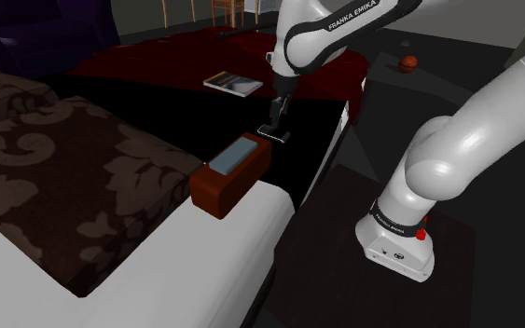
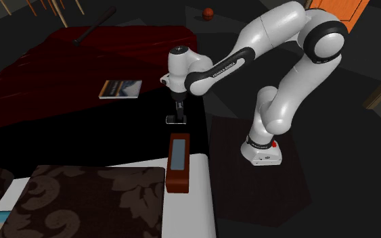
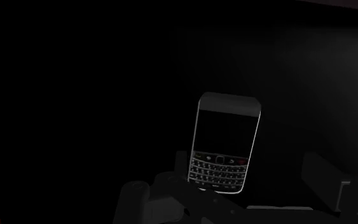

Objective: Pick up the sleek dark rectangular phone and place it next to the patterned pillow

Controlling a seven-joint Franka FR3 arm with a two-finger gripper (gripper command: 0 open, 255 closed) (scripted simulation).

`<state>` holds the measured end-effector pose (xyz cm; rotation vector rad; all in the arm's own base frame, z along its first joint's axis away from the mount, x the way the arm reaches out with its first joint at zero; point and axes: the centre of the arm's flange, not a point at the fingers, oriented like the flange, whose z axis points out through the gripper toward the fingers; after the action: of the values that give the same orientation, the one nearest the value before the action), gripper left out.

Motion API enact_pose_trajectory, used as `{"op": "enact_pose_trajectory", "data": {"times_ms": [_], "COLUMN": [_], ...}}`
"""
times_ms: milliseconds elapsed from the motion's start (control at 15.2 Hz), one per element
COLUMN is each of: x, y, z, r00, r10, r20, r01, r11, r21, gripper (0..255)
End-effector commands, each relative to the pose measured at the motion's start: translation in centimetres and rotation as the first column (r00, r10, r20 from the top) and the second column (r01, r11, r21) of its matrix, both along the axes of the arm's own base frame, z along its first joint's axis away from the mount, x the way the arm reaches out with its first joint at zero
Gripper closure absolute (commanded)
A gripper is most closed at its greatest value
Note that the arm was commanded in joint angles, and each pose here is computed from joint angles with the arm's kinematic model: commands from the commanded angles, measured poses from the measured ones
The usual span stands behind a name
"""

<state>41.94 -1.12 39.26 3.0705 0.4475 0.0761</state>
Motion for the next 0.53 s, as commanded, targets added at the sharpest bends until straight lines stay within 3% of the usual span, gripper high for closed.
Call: {"op": "enact_pose_trajectory", "data": {"times_ms": [0,462], "x": [1.0,1.2], "y": [-0.1,-0.2], "z": [-2.2,-5.9], "r00": [0.999,0.999], "r10": [0.033,0.033], "r20": [-0.012,-0.012], "r01": [-0.033,-0.033], "r11": [0.999,0.999], "r21": [-0.017,-0.017], "gripper": [0,0]}}
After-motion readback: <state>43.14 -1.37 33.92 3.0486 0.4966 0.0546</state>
